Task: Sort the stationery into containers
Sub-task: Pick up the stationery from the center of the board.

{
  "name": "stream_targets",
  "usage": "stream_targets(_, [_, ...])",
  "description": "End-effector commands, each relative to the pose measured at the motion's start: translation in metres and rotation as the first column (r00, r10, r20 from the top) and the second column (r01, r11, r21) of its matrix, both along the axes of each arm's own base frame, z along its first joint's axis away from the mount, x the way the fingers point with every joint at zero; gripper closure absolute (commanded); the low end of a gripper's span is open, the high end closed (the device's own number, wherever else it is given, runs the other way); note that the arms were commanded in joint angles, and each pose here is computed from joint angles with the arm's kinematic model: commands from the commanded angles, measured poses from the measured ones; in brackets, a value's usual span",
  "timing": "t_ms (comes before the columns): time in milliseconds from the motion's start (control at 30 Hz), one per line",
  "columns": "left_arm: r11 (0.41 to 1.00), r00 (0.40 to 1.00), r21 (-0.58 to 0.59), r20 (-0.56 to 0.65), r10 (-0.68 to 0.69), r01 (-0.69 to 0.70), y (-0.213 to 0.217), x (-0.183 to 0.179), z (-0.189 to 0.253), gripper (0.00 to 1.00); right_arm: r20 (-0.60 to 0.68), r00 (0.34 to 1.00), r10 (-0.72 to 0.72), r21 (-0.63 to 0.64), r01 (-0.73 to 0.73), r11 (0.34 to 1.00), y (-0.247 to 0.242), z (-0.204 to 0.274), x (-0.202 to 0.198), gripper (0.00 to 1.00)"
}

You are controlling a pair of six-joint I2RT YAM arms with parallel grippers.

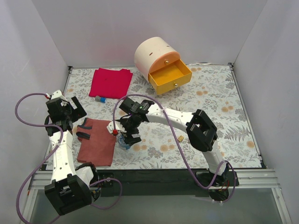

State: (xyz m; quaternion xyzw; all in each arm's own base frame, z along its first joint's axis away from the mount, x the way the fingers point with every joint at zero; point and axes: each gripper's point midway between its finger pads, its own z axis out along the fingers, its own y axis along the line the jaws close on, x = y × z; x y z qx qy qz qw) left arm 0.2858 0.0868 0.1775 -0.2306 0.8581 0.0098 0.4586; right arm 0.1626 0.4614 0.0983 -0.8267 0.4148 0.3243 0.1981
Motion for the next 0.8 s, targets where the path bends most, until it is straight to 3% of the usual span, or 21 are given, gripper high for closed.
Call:
stream_targets(0, [1.000, 1.000, 0.000, 0.013, -0.003, 0.003, -0.002, -0.001, 0.006, 0.11, -0.011, 1.000, 0.025, -0.002, -0.025, 1.000, 0.002, -0.001, -0.004, 0.02])
stream_targets(367, [1.000, 1.000, -0.002, 0.014, -0.019, 0.019, -0.002, 0.004, 0.005, 0.11, -0.010, 1.000, 0.004, -0.010, -0.004, 1.000, 0.018, -0.012, 0.004, 0.04])
stream_targets(467, [1.000, 1.000, 0.001, 0.010, -0.018, 0.018, -0.002, 0.004, 0.005, 0.11, -0.006, 1.000, 0.001, -0.005, -0.001, 1.000, 0.018, -0.009, 0.005, 0.18])
stream_targets(600, [1.000, 1.000, 0.001, 0.007, -0.028, 0.028, -0.002, 0.006, 0.005, 0.11, 0.010, 1.000, -0.010, 0.022, 0.010, 1.000, 0.015, 0.009, 0.008, 0.50])
stream_targets(767, [0.998, 0.998, -0.014, 0.015, -0.061, 0.061, -0.006, 0.013, 0.008, 0.12, 0.078, 0.995, -0.061, 0.092, 0.053, 0.994, 0.003, 0.056, 0.023, 0.59])
